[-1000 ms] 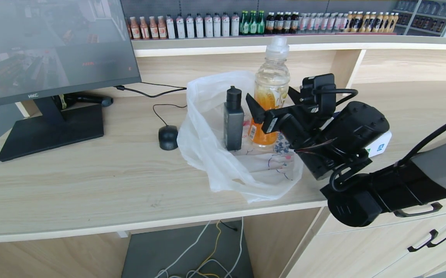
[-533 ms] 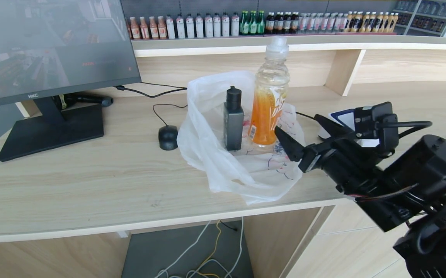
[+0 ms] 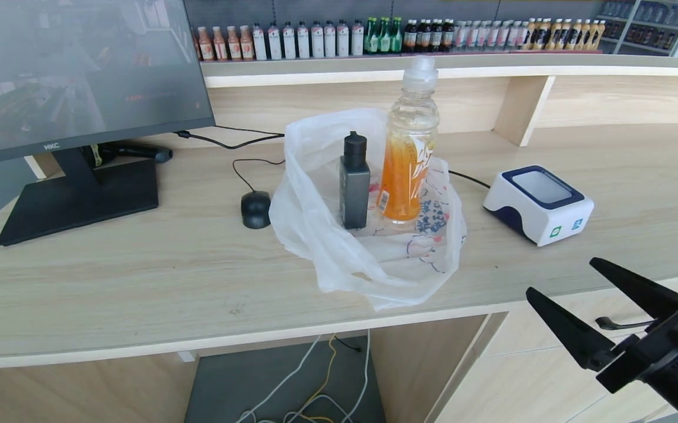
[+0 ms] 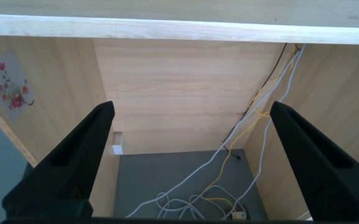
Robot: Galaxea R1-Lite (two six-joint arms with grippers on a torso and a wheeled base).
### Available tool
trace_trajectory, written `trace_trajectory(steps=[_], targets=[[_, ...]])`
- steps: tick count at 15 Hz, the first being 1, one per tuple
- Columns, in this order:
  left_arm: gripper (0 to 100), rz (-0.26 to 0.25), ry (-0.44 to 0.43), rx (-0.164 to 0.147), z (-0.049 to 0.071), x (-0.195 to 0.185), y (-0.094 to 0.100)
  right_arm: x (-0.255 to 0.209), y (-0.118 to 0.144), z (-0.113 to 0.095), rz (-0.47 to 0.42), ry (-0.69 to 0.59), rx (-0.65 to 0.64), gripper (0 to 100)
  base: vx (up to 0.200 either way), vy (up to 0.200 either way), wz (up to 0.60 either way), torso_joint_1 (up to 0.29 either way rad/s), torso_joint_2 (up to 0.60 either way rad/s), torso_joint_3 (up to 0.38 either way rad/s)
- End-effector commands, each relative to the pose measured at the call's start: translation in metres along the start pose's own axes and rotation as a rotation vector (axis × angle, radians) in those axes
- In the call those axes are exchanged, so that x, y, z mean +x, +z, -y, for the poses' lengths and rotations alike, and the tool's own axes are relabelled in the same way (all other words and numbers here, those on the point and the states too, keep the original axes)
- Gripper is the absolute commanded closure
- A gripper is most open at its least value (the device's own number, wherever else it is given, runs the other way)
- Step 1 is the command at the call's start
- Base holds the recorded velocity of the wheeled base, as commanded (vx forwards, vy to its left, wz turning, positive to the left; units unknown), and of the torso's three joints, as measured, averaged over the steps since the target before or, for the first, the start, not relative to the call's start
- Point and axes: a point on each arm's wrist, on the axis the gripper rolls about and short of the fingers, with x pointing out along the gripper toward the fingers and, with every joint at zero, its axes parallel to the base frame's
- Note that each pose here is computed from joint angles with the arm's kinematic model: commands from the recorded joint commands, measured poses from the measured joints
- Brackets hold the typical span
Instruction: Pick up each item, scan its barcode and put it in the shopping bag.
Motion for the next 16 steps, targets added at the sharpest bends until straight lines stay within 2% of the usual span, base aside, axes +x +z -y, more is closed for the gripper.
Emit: trace_trajectory(steps=[1, 2, 4, 6, 8, 10, 11, 14, 15, 16], targets=[[0, 0.001, 0.000, -0.001, 0.000, 0.000, 0.000, -0.037, 0.010, 0.006, 0.023, 0.001, 0.038, 0, 0.000, 0.000, 0.00, 0.000, 0.00, 0.000], [0, 0.001, 0.000, -0.001, 0.000, 0.000, 0.000, -0.059, 0.001, 0.007, -0.069, 0.027, 0.036, 0, 0.000, 0.000, 0.00, 0.000, 0.00, 0.000], [0, 0.002, 0.000, -0.001, 0.000, 0.000, 0.000, -0.088, -0.012, 0.012, -0.174, 0.050, 0.008, 0, 0.000, 0.000, 0.00, 0.000, 0.00, 0.000], [0, 0.001, 0.000, -0.001, 0.000, 0.000, 0.000, -0.101, -0.018, 0.014, -0.205, 0.062, 0.002, 0, 0.000, 0.000, 0.00, 0.000, 0.00, 0.000], [0, 0.002, 0.000, -0.001, 0.000, 0.000, 0.000, -0.143, -0.047, 0.022, -0.294, 0.077, -0.036, 0, 0.000, 0.000, 0.00, 0.000, 0.00, 0.000], [0, 0.001, 0.000, -0.001, 0.000, 0.000, 0.000, -0.159, -0.053, 0.024, -0.266, 0.093, -0.045, 0, 0.000, 0.000, 0.00, 0.000, 0.00, 0.000], [0, 0.002, 0.000, -0.001, 0.000, 0.000, 0.000, -0.160, -0.053, 0.024, -0.268, 0.059, -0.043, 0, 0.000, 0.000, 0.00, 0.000, 0.00, 0.000], [0, 0.001, 0.000, -0.001, 0.000, 0.000, 0.000, -0.157, -0.053, 0.023, -0.318, -0.028, -0.052, 0, 0.000, 0.000, 0.00, 0.000, 0.00, 0.000], [0, 0.001, 0.000, -0.001, 0.000, 0.000, 0.000, -0.157, -0.053, 0.022, -0.325, -0.085, -0.049, 0, 0.000, 0.000, 0.00, 0.000, 0.00, 0.000], [0, 0.001, 0.000, -0.001, 0.000, 0.000, 0.000, -0.158, -0.053, 0.021, -0.325, -0.196, -0.045, 0, 0.000, 0.000, 0.00, 0.000, 0.00, 0.000]])
